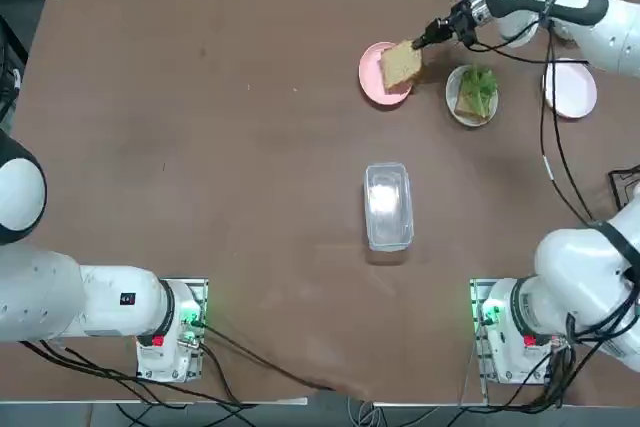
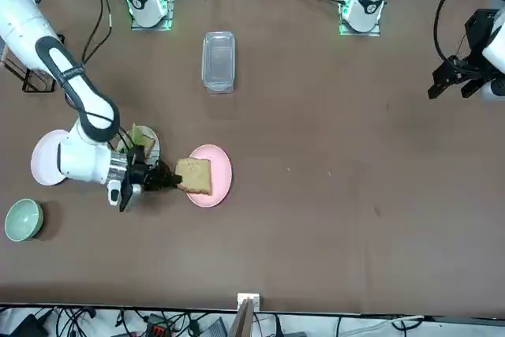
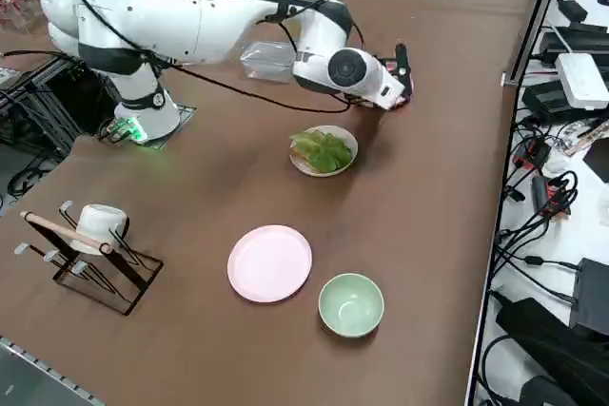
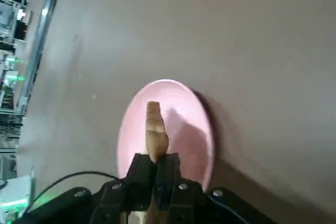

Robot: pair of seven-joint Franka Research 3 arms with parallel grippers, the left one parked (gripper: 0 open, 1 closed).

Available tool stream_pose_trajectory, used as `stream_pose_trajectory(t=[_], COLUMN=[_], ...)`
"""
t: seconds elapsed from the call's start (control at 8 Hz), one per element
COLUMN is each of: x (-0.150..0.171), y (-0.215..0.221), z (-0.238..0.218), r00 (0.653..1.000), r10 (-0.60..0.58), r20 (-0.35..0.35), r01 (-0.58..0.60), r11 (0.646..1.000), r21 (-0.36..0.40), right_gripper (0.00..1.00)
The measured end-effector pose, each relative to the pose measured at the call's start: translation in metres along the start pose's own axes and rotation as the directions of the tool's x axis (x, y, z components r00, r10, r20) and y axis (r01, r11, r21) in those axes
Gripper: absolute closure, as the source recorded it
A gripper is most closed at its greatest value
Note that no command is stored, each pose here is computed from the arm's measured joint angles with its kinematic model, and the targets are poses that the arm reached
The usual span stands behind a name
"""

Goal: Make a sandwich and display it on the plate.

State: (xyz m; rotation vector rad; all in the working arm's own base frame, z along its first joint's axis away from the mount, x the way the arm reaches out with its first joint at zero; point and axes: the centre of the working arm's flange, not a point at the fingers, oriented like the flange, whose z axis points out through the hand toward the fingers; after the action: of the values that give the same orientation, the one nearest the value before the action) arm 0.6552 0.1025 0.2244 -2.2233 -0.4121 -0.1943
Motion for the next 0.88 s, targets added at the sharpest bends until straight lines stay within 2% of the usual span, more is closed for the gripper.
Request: stream_pose_trajectory(t=[0.12,0.38,0.62,0.88], x=[-0.001,-0.003,-0.001,-0.003], y=[-0.012,-0.032,-0.051,-0.053], z=[-0.013,-0.050,-0.086,-0.113], r00=[1.000,0.996,0.992,0.981], r10=[-0.014,-0.059,-0.093,-0.125], r20=[0.007,0.072,0.085,0.146], r01=[0.014,0.055,0.086,0.113], r11=[1.000,0.996,0.993,0.990], r21=[0.028,0.064,0.083,0.087], right_gripper=[0.94,0.94,0.94,0.94])
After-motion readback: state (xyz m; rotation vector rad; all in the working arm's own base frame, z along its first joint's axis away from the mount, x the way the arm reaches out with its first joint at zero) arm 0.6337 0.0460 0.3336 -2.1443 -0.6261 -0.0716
